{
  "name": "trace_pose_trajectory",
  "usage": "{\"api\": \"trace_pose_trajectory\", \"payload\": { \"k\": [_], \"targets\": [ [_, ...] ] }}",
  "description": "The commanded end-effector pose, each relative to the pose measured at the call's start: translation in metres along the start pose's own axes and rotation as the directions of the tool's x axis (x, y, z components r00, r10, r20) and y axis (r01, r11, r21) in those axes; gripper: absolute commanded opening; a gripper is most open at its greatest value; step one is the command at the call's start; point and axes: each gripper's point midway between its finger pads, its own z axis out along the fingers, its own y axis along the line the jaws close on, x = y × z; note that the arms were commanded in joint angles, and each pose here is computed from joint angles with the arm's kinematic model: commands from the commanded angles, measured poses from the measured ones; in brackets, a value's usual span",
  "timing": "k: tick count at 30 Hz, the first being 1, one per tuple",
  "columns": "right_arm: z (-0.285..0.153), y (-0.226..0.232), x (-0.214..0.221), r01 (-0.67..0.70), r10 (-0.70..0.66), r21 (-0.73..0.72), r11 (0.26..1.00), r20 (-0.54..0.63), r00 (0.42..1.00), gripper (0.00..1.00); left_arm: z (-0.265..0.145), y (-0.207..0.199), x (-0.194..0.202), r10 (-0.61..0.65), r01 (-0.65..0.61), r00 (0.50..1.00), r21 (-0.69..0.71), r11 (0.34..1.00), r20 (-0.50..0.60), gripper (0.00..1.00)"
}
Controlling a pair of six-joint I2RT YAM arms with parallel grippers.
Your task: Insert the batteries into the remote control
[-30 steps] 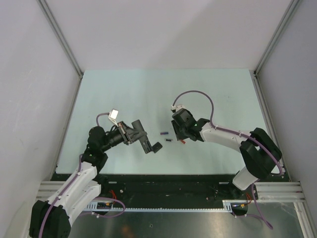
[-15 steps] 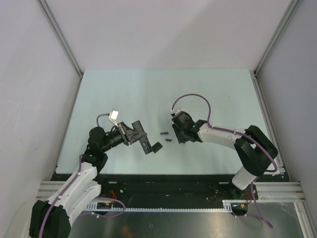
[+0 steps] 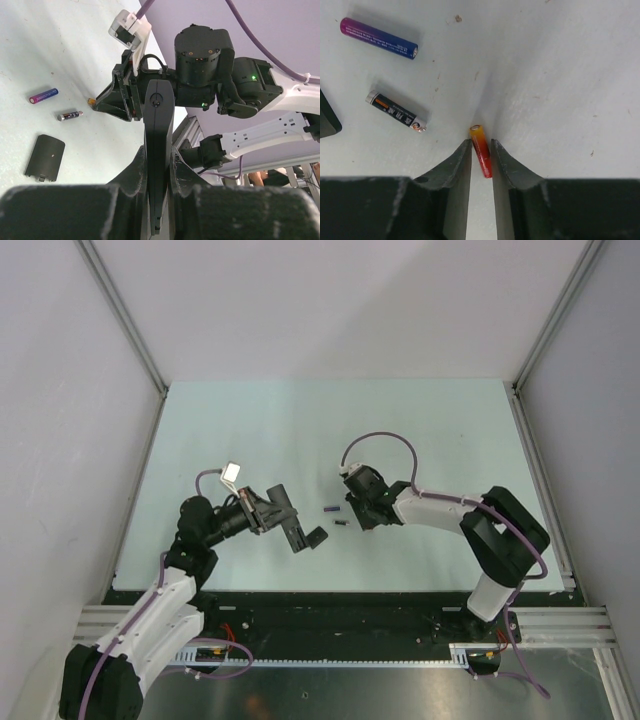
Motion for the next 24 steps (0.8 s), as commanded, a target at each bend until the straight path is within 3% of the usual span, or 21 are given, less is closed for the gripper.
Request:
{"api": "trace_pose_trajectory", "payload": {
  "k": [1, 7, 13, 18, 24],
  "targets": [
    [0.005, -0.005, -0.006, 0.048, -0.047, 0.034, 0.998, -0.006, 0.999, 0.24, -0.003, -0.012, 0.000, 0.025, -0.025, 1.000, 0.054, 0.998, -0.003, 0.00],
    [0.006, -0.015, -0.007, 0.146, -0.144, 0.111, 0.983, -0.026, 0.989, 0.07, -0.004, -0.021, 0.006, 0.034, -0.033, 0.999, 0.083, 0.996, -0.014, 0.00],
    [0.000, -0.024, -0.029, 0.297, -0.305, 0.150, 0.943, 0.028, 0.952, 0.00, -0.007, -0.032, 0.014, 0.046, -0.042, 0.999, 0.118, 0.992, -0.028, 0.00],
    [-0.009, -0.019, -0.055, 0.462, -0.487, 0.200, 0.864, 0.099, 0.868, 0.00, -0.008, -0.036, 0.022, 0.044, -0.037, 0.998, 0.138, 0.990, -0.047, 0.00],
    [-0.005, -0.008, -0.071, 0.573, -0.590, 0.141, 0.807, 0.208, 0.780, 0.00, -0.010, -0.040, 0.027, 0.053, -0.044, 0.997, 0.154, 0.987, -0.053, 0.00]
  ]
}}
